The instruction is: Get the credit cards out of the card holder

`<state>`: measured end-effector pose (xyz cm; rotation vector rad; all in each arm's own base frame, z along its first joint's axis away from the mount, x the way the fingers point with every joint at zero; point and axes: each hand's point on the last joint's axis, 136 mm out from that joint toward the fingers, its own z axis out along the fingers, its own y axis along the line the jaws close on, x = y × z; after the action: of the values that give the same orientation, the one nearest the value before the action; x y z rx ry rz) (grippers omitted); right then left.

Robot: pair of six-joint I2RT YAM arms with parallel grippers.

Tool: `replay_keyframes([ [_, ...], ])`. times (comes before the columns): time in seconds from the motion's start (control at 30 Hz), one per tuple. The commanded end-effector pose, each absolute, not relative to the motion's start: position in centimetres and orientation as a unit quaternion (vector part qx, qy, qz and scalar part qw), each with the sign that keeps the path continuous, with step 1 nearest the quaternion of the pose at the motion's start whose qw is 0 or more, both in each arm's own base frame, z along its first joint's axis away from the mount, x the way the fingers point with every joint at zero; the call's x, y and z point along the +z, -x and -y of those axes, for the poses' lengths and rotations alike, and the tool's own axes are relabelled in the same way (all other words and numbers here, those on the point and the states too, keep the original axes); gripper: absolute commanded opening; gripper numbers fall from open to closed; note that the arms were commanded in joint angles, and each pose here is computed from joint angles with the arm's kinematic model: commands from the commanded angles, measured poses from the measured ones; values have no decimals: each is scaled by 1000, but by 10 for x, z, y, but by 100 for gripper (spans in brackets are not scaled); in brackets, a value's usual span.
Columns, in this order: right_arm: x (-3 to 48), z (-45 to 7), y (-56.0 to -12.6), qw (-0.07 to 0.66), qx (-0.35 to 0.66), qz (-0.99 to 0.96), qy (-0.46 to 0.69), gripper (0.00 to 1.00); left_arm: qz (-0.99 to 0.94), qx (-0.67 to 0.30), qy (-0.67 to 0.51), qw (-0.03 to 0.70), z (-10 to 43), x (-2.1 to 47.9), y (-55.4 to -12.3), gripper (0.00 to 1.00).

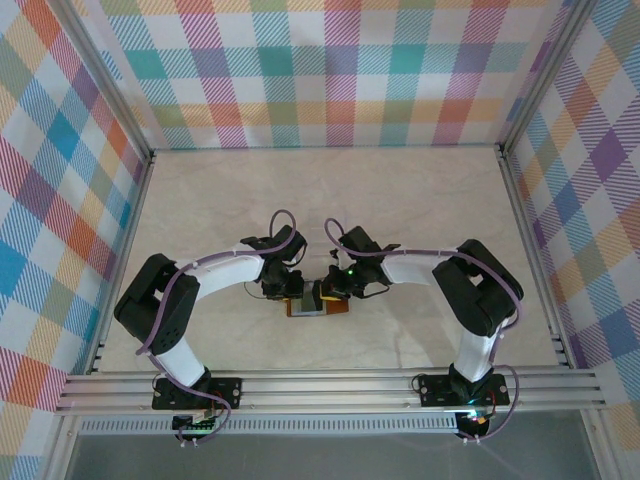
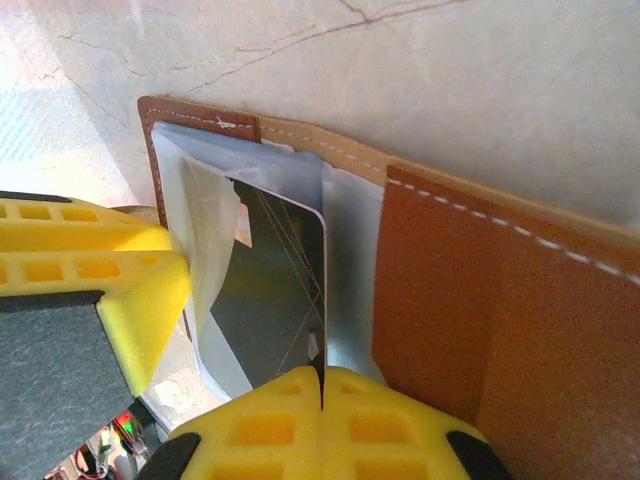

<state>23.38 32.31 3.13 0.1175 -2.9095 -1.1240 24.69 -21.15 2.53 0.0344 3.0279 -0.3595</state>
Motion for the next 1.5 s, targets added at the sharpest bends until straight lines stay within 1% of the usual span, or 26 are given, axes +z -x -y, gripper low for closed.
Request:
replay_keyframes([
  [0.0,28,-310,-234,6,-342,940,-23,8,-998,-61,-12,29,186,9,-234,24],
  [0.07,30,-314,-234,7,-354,935,-25,11,-997,-64,-12,28,188,9,-234,25],
  [0.17,29,-319,-233,18,-372,928,-23,20,-997,-72,-13,27,192,10,-235,29],
  [0.3,25,-324,-233,27,-388,921,-17,25,-997,-75,-13,26,193,9,-235,30],
  [0.43,22,-327,-233,32,-398,917,-17,29,-996,-81,-15,22,196,9,-234,33],
  [0.63,20,-330,-232,41,-403,914,-17,31,-995,-100,-17,16,204,9,-233,37],
  [0.73,20,-331,-232,47,-406,913,-18,29,-994,-105,-19,18,206,9,-234,38],
  [1.0,23,-332,-232,44,-407,912,-20,16,-995,-98,-20,8,204,4,-232,36],
  [1.1,22,-328,-233,41,-396,917,-17,11,-995,-100,-20,15,204,9,-233,38],
  [1.33,23,-328,-233,41,-393,919,-21,8,-988,-151,-21,29,220,26,-235,45],
  [1.47,24,-328,-233,41,-394,918,-22,8,-987,-156,-22,22,222,22,-234,46],
])
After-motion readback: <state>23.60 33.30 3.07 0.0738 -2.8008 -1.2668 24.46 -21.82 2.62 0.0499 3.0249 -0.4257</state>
